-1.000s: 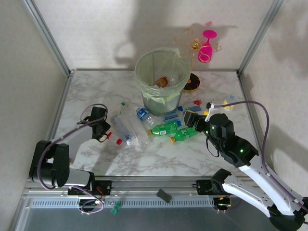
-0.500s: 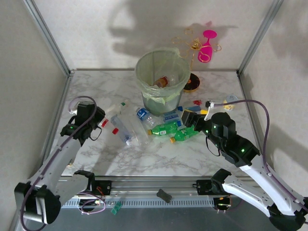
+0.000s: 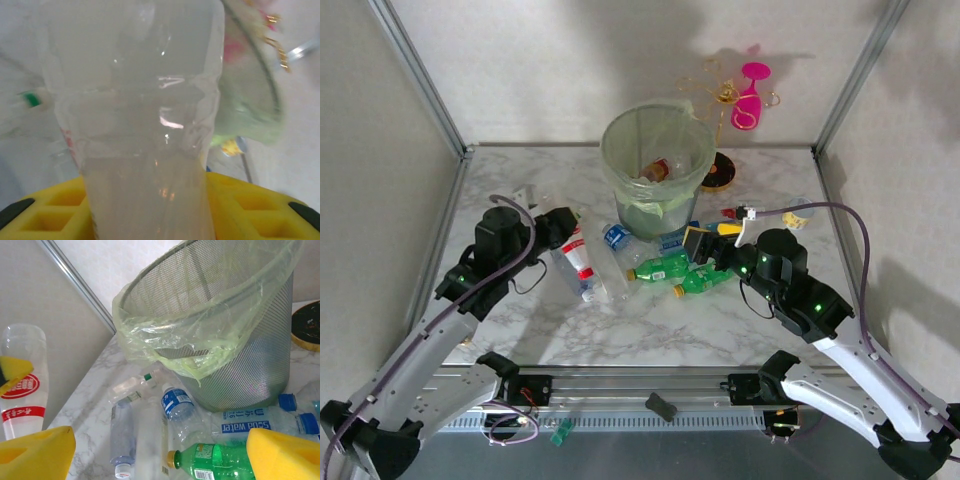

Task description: Put the plastic bottles in the bin

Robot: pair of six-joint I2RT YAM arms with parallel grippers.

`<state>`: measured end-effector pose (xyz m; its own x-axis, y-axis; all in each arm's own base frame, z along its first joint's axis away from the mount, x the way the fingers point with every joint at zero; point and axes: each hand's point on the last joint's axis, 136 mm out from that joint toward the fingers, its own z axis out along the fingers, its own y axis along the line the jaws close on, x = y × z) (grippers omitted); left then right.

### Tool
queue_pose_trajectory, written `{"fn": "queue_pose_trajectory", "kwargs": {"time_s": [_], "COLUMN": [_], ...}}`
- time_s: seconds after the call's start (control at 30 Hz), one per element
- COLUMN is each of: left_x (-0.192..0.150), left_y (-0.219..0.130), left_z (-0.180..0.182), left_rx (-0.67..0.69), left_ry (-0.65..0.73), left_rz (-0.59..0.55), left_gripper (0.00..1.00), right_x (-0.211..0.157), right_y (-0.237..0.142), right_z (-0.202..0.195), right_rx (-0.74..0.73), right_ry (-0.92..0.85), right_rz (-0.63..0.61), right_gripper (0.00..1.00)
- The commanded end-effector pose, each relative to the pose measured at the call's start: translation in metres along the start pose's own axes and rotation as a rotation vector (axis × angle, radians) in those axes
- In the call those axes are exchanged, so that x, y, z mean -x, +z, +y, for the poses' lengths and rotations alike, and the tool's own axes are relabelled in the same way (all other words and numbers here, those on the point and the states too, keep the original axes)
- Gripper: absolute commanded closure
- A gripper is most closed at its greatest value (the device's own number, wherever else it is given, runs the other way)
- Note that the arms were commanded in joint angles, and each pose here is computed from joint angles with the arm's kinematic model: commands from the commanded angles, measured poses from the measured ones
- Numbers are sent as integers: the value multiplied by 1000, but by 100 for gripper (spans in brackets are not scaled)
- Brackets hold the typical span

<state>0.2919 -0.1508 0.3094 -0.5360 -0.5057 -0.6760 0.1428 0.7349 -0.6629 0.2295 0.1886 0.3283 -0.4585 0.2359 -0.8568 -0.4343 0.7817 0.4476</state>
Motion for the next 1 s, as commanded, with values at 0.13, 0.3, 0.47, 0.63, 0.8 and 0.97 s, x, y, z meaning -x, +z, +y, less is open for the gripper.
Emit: {"fn": "queue_pose_trajectory", "kwargs": {"time_s": [0.13,0.3,0.47,0.63,0.8,0.97], "left_x": [33,53,76,97,112,115], "left_y": [1,14,39,71,109,148], "left_z": [-87,-115,-137,-153,-164,-160], "left_rx": [-186,-221,-231,-217,-191,-187], "left_ry": [157,188,204,238,248,188], "left_rz": [-56,-84,-135,-182,-197,-215], "left_gripper": [58,60,60,60,59,60], "right_x": [10,16,13,16,24,31], "right_y": [-1,-2,0,-10,-30,-43], "right_z": [0,-3,-24,-44,-57,-55], "right_rx": [-14,-44,-118,-160,-227,-222], "right_ry": [-16,-38,-14,30,20,-1], "right_rz": [-29,-43,-40,-84,-137,-166], "right_gripper": [13,14,13,12,12,12]}}
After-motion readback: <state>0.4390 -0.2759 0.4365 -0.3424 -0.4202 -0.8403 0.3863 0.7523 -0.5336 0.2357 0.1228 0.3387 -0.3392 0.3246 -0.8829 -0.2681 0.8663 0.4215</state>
